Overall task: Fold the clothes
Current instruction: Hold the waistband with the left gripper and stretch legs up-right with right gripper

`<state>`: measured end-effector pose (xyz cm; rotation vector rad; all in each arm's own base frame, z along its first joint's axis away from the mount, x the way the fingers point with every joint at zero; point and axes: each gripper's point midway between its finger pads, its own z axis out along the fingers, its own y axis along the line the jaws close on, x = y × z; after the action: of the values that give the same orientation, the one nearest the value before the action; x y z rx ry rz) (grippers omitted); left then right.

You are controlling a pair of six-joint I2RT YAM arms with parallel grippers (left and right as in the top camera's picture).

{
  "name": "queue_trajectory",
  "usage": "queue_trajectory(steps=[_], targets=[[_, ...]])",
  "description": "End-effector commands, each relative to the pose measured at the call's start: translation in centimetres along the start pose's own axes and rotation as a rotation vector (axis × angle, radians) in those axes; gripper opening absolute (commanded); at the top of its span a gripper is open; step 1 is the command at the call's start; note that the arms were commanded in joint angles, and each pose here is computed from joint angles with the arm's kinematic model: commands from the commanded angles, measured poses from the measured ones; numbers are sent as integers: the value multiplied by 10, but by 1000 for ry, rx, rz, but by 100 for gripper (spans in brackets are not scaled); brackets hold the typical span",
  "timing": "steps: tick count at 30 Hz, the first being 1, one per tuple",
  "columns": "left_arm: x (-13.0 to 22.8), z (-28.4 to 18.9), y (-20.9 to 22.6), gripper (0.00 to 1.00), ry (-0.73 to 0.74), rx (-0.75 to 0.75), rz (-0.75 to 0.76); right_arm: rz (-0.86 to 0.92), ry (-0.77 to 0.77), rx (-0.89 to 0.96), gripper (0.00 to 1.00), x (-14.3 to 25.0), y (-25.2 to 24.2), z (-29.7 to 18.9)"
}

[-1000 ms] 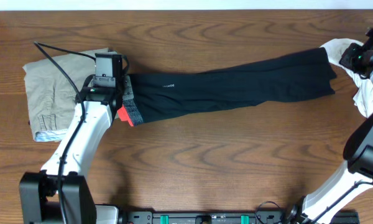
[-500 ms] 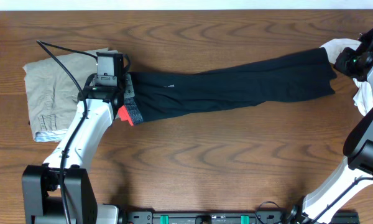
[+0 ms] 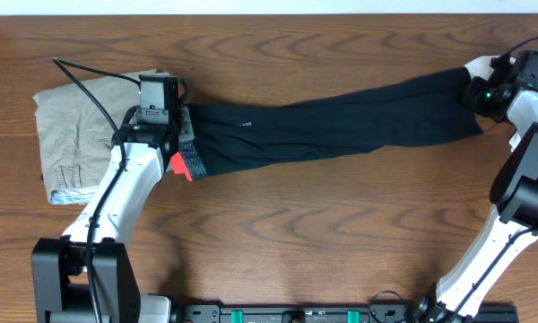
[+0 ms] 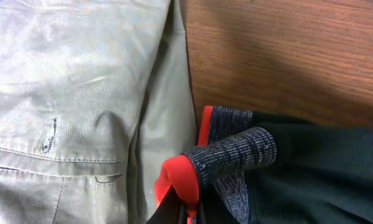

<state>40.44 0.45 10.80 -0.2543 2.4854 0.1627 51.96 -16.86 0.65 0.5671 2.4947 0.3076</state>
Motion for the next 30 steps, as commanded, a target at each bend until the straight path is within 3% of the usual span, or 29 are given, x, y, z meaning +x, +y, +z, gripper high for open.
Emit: queue_trajectory(steps=[1,11,17,30], targets=[[-10,-1,4,6,-21,-19,0,-17,31,-37,26,11,11,14],[-9,-1,4,6,-20,-19,0,-21,2,-58,43,1,12,12],[-9,-1,4,6,-20,-19,0,-16,-35,-53,45,-17,7,3],[-10,-1,4,6,-21,-19,0,-51,-31,-32,46,-16,4,3]])
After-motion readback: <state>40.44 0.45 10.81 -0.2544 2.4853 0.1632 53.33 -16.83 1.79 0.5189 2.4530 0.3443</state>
